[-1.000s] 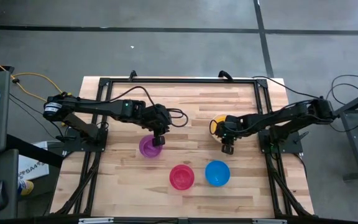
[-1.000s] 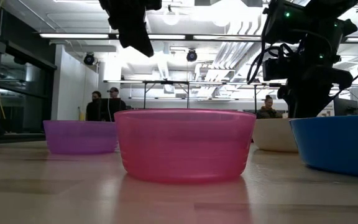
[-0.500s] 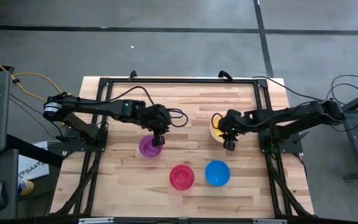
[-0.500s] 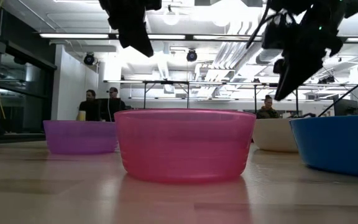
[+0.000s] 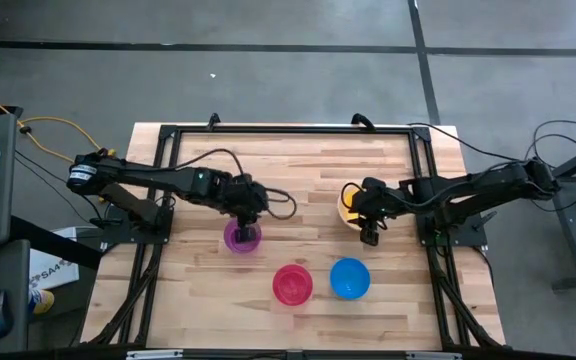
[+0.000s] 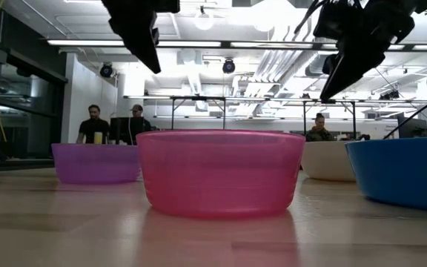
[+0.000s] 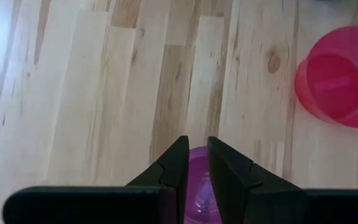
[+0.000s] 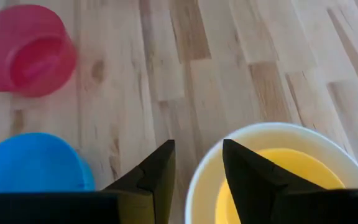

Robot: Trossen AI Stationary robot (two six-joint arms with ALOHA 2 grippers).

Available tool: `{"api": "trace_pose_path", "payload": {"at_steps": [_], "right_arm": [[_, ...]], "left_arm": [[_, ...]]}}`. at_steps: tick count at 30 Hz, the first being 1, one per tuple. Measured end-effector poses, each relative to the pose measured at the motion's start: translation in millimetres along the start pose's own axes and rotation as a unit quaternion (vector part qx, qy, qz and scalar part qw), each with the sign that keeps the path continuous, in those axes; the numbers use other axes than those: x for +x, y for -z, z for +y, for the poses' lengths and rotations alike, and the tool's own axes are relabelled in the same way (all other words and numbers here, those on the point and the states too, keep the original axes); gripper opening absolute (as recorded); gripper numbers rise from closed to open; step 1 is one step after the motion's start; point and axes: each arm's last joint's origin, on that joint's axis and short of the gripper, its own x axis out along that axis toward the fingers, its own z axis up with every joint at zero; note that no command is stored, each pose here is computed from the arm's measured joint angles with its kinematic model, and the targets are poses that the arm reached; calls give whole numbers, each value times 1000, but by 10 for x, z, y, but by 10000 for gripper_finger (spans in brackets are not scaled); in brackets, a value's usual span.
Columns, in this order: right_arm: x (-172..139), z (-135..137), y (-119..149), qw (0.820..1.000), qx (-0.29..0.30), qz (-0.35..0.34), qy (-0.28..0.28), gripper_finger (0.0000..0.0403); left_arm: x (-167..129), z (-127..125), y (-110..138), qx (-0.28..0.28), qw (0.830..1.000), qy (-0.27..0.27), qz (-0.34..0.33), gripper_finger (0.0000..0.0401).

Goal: Nest bowls inside each other
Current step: Stack the violet bowl on top of the yellow bowl

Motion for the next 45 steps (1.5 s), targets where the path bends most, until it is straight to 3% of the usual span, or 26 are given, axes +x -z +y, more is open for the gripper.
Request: {"api": "trace_pose_path", "payload": {"at_steps": [10,19,22,25,32,35,45], "right_arm": [[-88,56,-77,998,-1,-55,-30,128],[-158,64,-134,994,17,-94,-44,128],[-159,65,-140,994,18,-98,-45,128],[-158,65,-139,994,18,-97,-45,128],[-158,67,-138,994,13,-96,-47,128],[-158,72,-137,994,2,-95,-56,128],[-158,73,-136,994,-5,-94,-56,128]], "left_arm": [[397,-129,489,51,995,0,82,58],[432,-108,569,78,991,-8,104,58],[420,-60,611,29,990,-65,120,58],[418,23,633,-69,984,-101,128,58],[421,21,645,-278,947,-79,139,58],[410,-68,663,-312,936,-52,154,58],[351,-374,740,-407,898,-42,161,58]]}}
